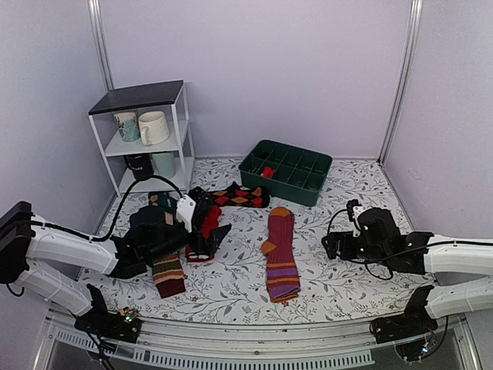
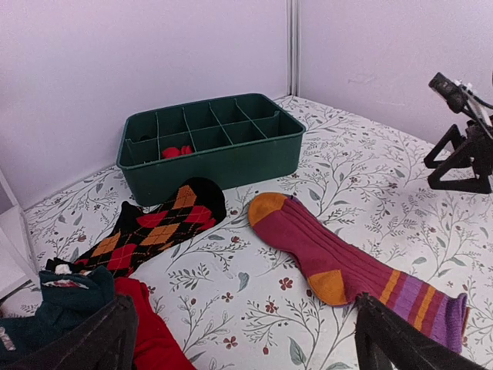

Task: Roll the socks
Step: Roll a pair of socks at the center of the board.

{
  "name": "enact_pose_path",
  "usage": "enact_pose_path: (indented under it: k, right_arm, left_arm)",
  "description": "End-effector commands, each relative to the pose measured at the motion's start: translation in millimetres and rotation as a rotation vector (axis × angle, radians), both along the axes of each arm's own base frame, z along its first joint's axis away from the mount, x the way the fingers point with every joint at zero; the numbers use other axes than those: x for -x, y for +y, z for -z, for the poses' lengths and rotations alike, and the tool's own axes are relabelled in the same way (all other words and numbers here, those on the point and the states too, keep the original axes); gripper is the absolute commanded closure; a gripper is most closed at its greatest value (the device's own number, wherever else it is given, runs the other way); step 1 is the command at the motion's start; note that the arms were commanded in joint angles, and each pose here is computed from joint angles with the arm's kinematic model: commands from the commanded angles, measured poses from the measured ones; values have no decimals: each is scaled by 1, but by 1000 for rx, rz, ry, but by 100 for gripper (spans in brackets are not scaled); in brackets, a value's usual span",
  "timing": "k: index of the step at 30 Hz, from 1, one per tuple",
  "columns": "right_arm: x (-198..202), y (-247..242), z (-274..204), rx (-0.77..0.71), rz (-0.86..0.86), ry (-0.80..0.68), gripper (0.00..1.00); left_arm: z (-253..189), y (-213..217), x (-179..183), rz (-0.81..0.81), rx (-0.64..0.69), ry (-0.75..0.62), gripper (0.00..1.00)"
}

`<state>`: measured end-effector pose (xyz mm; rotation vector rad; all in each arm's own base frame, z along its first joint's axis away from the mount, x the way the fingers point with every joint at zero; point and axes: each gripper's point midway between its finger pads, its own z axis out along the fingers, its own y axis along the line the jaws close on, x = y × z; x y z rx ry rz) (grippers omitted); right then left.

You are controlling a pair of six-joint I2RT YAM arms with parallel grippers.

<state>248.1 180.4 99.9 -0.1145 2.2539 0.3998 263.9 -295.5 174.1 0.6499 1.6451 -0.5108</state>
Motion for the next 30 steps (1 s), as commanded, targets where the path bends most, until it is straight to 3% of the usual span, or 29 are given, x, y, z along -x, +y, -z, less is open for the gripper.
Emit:
enact_pose_path:
  k: [1,8,12,17,22,30]
  right_arm:
    - [-6,-4,-14,18,35,-27,0]
    - [17,33,-22,-79,-252,-72,0]
    - [25,37,-22,-117,-296,-80,0]
    - [53,59,-6,-163,-445,-33,8]
    - [95,92,1,-106,-628,-79,8]
    - [127,105,-11,-161,-822,-254,10]
  left_arm:
    - [-7,8,-6,-43,43,2,1]
    - [-7,-5,11,79,11,-36,0]
    - [-5,-9,21,139,-3,-29,1]
    - [0,-17,39,229,0,-14,1]
    - [29,-44,78,333,-127,-2,1]
    - [25,-56,125,540,-26,1,0]
